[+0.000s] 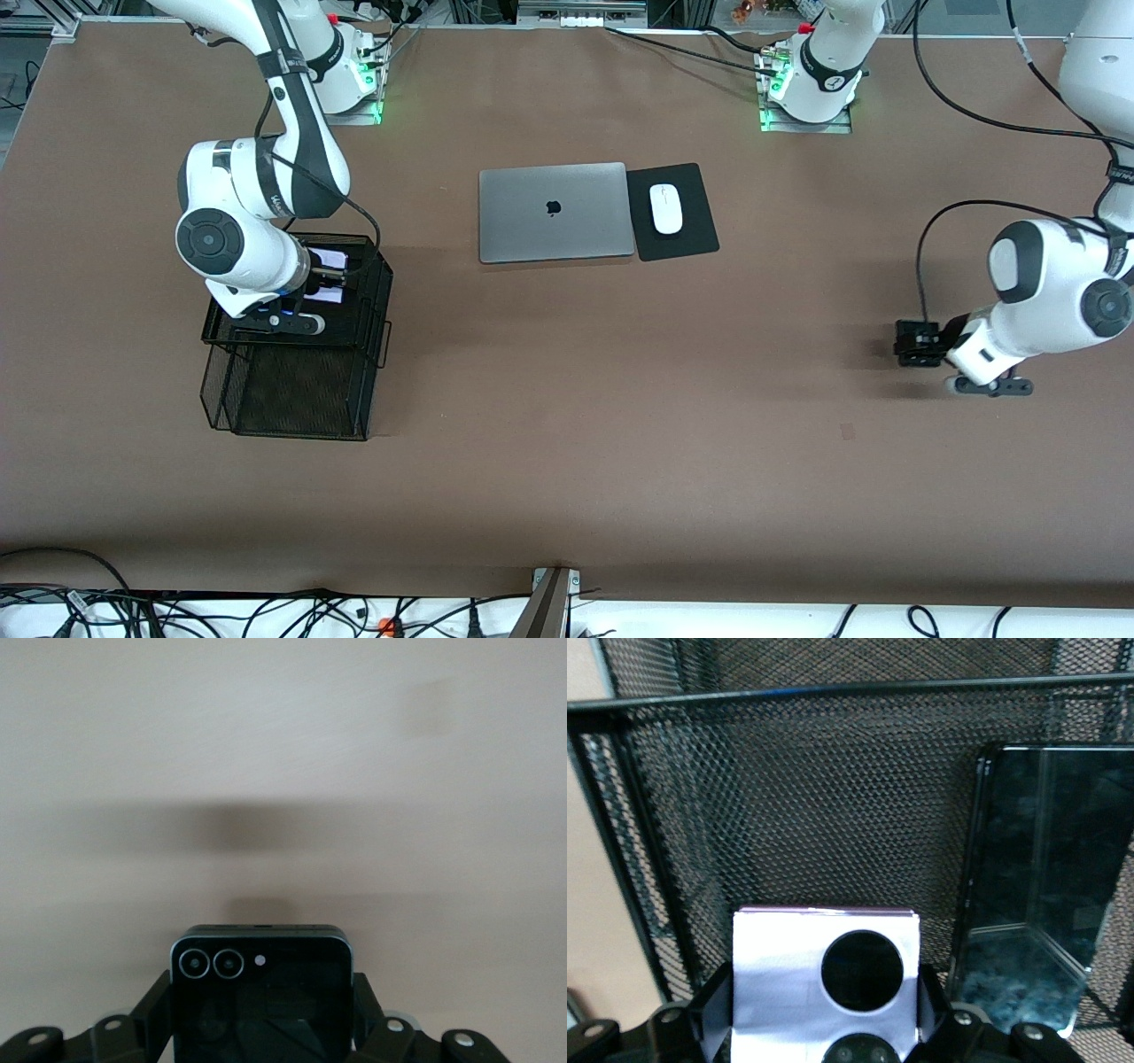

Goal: Place phones with both arms
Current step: 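Place the white phone into the mesh organizer with the right gripper, then carry the flip phone toward the laptop while the right gripper withdraws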

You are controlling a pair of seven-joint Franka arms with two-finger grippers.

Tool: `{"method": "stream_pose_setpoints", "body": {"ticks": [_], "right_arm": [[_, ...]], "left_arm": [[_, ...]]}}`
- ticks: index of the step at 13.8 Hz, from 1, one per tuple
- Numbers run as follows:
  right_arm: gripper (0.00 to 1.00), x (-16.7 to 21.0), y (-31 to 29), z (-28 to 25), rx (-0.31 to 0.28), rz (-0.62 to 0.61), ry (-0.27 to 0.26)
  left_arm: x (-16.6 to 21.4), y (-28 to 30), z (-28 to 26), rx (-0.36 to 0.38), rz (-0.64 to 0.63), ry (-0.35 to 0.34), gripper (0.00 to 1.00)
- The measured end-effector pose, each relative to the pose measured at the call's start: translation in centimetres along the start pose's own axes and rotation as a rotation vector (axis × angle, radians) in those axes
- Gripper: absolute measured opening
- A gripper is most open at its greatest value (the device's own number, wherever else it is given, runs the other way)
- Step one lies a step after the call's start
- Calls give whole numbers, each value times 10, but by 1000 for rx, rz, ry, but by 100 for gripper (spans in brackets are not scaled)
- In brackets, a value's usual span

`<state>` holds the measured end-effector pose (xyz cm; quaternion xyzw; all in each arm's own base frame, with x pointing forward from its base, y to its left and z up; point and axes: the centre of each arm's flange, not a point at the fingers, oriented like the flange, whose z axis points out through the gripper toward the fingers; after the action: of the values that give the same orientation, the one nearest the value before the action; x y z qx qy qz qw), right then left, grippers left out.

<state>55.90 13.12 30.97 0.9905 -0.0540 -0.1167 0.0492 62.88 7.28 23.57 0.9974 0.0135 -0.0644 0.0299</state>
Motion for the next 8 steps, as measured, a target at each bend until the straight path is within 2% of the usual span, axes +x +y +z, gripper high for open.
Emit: {"method": "stream_pose_setpoints", "body": {"ticks": [2,5,6,7,8], "right_arm": [[85,0,0,0,3,2,1],[85,2,5,-1,6,13,5],[89,3,7,-1,8,16,7],[99,4,8,-1,8,19,8],[100,4,10,-2,8,23,10]], "left_arm": [[6,74,-3,16,-30,0,81],[-6,183,6,37,-89,-6,81],[-13,220,8,43,-123,-4,81],[-20,258,10,47,-153,2,81],[-28,296,12,46,-178,10,81]]}}
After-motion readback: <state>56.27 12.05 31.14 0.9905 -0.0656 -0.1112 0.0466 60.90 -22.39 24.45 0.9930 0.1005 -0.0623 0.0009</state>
